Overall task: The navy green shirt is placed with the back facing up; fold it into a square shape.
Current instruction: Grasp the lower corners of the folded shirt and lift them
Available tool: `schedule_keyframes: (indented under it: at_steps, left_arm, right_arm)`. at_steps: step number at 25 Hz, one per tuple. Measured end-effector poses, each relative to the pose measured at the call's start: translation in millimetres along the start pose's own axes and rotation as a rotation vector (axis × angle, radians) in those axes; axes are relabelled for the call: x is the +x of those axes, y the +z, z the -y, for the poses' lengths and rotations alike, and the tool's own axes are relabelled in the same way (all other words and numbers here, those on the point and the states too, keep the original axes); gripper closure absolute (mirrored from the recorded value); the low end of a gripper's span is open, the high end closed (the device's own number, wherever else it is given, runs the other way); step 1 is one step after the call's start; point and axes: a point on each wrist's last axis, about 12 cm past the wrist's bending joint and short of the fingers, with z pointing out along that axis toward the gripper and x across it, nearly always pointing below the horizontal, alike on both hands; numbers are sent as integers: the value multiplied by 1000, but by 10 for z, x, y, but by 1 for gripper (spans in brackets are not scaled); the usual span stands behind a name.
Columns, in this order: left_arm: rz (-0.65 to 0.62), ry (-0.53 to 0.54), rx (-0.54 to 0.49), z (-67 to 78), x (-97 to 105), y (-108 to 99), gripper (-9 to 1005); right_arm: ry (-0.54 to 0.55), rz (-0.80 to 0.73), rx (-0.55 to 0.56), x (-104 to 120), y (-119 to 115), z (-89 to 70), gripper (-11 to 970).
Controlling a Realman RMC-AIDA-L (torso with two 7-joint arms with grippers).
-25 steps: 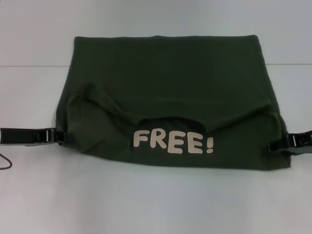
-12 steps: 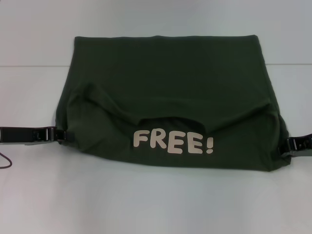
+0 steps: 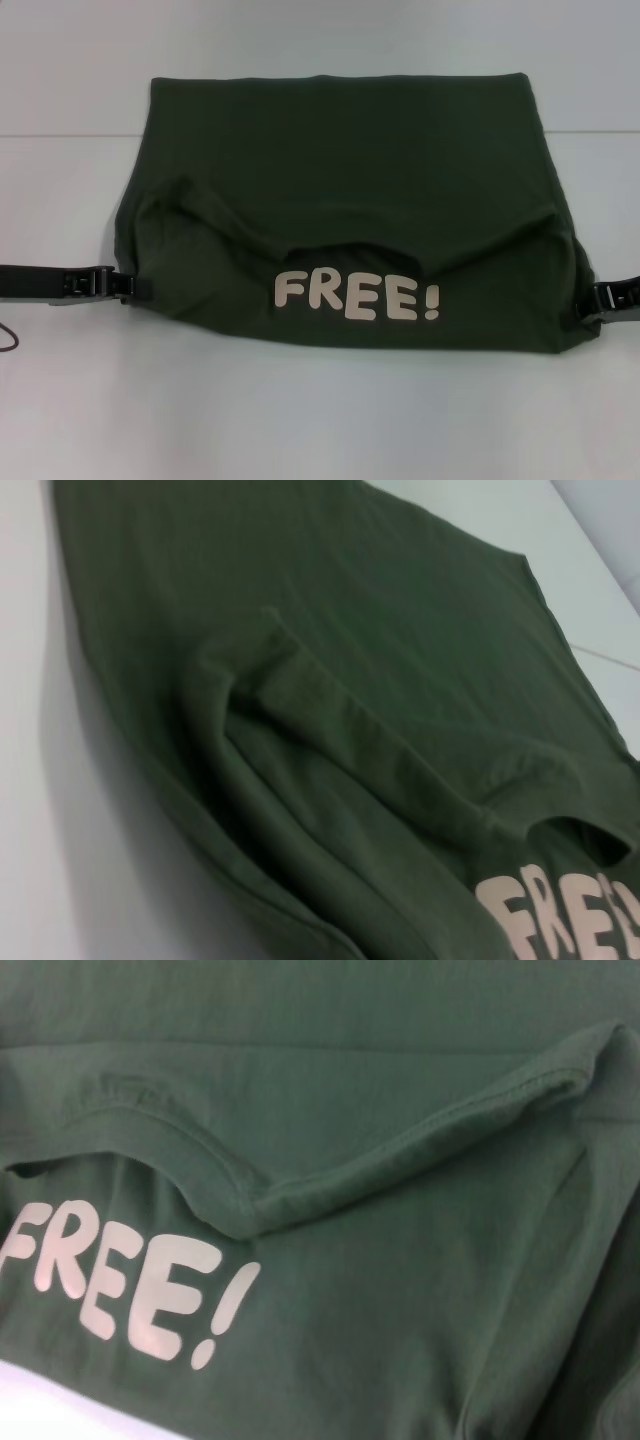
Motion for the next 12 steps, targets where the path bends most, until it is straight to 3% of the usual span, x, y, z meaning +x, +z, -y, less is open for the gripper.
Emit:
schedule_keyframes:
  at_steps: [9,12]
  left_arm:
    - [-72,-25,44,5,36,-157,942]
    - [-170,-21,90,54,130,-199,942]
  right_arm:
    - [-66,-123,-91,142,-132,-53,935]
    - [-90,-190,-139,265,-171,-61,935]
